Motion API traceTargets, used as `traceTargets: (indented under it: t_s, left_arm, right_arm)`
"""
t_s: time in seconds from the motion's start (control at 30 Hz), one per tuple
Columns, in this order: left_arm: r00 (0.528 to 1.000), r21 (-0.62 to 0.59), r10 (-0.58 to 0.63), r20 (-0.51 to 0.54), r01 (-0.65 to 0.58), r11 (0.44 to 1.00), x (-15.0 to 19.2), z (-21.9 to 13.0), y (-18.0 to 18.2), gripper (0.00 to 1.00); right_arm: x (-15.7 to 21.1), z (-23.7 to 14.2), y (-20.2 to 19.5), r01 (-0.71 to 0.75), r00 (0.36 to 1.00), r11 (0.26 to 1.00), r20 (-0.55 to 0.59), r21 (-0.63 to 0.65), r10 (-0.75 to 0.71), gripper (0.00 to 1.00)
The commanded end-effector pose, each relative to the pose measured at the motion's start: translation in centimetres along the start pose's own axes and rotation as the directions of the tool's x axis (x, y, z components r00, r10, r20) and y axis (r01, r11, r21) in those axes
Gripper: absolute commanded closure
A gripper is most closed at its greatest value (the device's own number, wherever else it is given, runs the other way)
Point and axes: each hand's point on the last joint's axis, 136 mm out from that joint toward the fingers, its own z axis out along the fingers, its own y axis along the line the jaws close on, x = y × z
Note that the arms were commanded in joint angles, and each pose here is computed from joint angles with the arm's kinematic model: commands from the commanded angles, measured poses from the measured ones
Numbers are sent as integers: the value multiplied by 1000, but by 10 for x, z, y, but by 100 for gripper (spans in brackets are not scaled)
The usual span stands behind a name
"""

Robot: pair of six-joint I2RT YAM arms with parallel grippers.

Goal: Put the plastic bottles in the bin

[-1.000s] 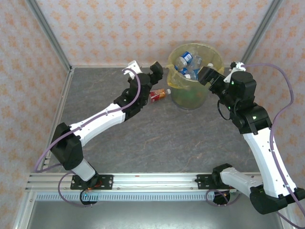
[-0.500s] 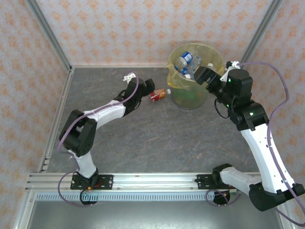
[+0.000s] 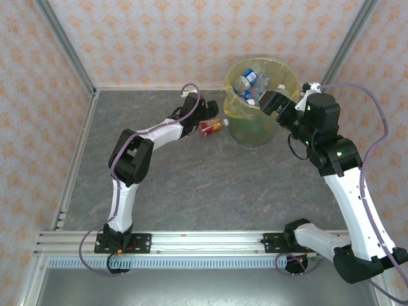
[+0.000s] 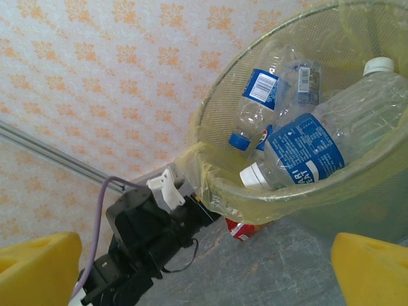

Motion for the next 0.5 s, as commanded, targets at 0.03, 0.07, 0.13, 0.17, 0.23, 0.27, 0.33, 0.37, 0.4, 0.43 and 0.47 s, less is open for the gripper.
traceTargets:
  t_s: [0.03,0.07,0.13,0.17,0.23,0.27,0.33,0.37,0.4,0.43,0.47]
  left_arm:
    - [992,-19,90,-89,-92,996,13,20,11,6]
    - [989,-11,98,-108,-99,995,18,23,10,6]
    - [986,6,95,-135,-95,995,26,25,10,6]
    - [985,25,95,-145,-92,995,29,23,7,8]
    - [983,55,92,-160,-85,995,36,20,5,9]
    - [982,65,92,-164,-82,994,39,17,6,9]
    - [981,79,88,-175,-75,994,45,11,7,10]
    - [980,86,84,-180,-69,994,48,8,7,10]
    - [980,95,77,-182,-60,994,50,4,7,11]
    - [980,99,67,-187,-50,994,54,1,8,11]
    - [980,104,61,-190,-41,994,57,-2,8,11]
  right_arm:
    - [-3,-8,4,-9,1000,1000,11,-12,9,0]
    - [-3,-8,4,-9,1000,1000,13,-11,9,0]
    - [-3,-6,4,-9,1000,1000,11,-15,9,0]
    - [-2,-5,5,-9,1000,1000,9,-18,10,0]
    - [-1,-2,4,-10,1000,1000,6,-20,10,0]
    - [0,-1,4,-10,1000,1000,4,-20,10,0]
    - [2,1,3,-5,1000,1000,-2,-20,5,0]
    - [3,2,3,-4,1000,1000,-5,-19,4,0]
    - [3,3,2,-1,1000,1000,-5,-20,1,0]
    - [4,4,2,0,1000,1000,-8,-20,0,0]
    - [5,6,2,-1,1000,1000,-10,-21,1,0]
